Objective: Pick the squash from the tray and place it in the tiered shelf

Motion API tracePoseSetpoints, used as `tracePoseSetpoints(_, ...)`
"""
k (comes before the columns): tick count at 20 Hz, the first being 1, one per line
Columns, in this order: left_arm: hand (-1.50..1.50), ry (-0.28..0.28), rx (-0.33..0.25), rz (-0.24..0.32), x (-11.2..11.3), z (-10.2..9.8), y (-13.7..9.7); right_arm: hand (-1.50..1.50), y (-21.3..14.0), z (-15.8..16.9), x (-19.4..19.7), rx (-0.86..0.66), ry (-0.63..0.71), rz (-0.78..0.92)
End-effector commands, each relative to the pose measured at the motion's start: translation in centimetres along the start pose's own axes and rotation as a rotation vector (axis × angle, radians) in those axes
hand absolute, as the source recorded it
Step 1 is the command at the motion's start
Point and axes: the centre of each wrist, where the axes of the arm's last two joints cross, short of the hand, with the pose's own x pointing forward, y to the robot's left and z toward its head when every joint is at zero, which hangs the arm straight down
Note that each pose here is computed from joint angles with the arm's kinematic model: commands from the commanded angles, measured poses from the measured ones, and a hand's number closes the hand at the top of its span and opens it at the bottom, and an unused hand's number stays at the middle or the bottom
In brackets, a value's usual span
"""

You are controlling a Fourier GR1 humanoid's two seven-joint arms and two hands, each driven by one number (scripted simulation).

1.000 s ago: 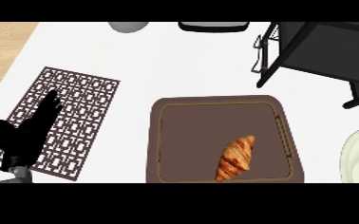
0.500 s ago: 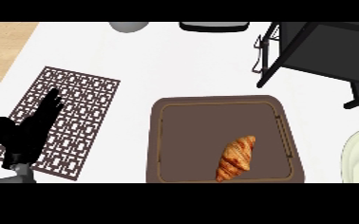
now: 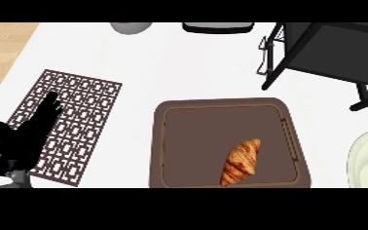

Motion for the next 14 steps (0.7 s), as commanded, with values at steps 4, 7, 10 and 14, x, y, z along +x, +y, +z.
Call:
tracePoseSetpoints(4,0.0,0.015,0.011,0.013,0.6,-0.9,0.5,-1.5,-3.8,-0.7,-0.2,0.038,0.027,-0.246)
tracePoseSetpoints(7,0.0,0.006,0.016,0.012,-1.5,0.4,1.7,-1.5,-4.1,-0.2,-1.6,0.043,0.054,-0.342)
tracePoseSetpoints(10,0.0,-0.003,0.032,-0.005,-2.2,0.9,-1.1,-1.5,-6.8,0.8,-2.8,0.001,0.021,-0.439)
tracePoseSetpoints(14,0.0,0.012,0.023,0.012,-2.0,0.4,-1.1,-1.5,-11.3,2.4,-3.7,-0.057,-0.001,-0.522)
